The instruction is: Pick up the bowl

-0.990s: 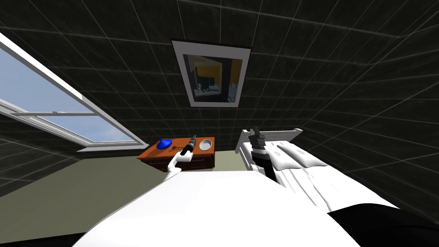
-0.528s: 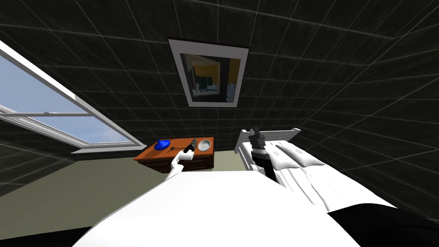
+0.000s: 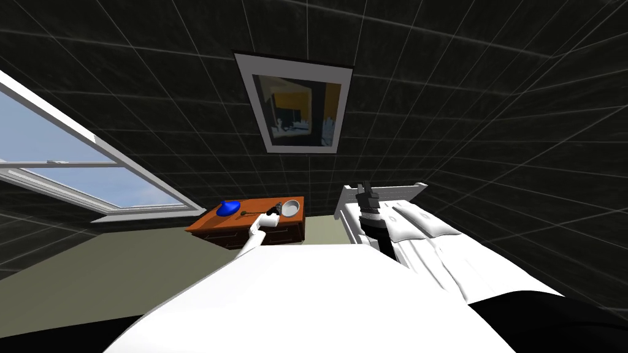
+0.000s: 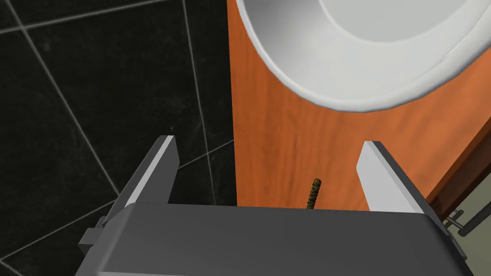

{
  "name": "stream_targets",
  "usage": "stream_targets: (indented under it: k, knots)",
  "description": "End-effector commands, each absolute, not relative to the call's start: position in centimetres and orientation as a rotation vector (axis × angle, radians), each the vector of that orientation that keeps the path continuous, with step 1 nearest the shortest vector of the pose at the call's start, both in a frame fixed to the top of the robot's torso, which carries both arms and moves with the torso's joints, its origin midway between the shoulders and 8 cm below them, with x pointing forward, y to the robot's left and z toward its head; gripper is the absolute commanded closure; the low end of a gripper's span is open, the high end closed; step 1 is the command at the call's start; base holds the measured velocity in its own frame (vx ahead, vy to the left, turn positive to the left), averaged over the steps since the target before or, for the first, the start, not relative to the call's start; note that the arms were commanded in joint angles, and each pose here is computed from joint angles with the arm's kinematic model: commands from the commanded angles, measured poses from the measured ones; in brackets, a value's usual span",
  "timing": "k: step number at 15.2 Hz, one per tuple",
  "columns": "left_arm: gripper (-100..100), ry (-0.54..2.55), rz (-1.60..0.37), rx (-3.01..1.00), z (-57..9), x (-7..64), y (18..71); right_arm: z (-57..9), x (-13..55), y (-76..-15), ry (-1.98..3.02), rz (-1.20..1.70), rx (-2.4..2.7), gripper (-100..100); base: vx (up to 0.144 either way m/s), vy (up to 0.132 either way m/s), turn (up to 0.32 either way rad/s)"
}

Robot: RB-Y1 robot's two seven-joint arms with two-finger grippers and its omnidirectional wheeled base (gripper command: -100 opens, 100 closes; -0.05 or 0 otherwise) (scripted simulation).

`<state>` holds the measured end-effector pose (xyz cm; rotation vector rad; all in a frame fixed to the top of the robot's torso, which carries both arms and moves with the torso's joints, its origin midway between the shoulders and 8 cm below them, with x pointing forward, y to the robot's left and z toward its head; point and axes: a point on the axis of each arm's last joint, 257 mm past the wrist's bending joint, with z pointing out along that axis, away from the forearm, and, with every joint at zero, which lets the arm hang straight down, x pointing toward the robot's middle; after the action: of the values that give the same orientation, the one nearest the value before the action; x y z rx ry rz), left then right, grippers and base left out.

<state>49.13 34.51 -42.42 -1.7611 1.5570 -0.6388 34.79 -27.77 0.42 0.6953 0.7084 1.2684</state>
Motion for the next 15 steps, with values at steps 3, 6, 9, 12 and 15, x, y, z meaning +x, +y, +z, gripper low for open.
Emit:
stream_targets:
  k: [3,6,9,12,15]
  knots:
    - [-100,1.605,-0.54,-1.866,-45.7,47.5,34.5,0.4,34.8,-27.8,0.708,1.268,0.695,0,0.02,-0.04,-0.023]
    - [-100,1.625,-0.496,-1.911,-47.0,46.9,34.4,0.4,34.8,-27.8,0.708,1.268,0.695,0,0.014,-0.027,-0.016]
    - [-100,1.658,-0.419,-1.986,-49.0,45.6,34.1,0.4,34.8,-27.8,0.708,1.268,0.695,0,0.021,-0.036,-0.027]
    - [-100,1.678,-0.371,-2.027,-50.0,44.8,34.0,0.4,34.8,-27.8,0.708,1.268,0.695,0,0.029,-0.034,-0.022]
    - [-100,1.707,-0.297,-2.086,-51.4,43.5,33.5,0.4,34.8,-27.8,0.708,1.268,0.695,0,0.032,-0.034,-0.024]
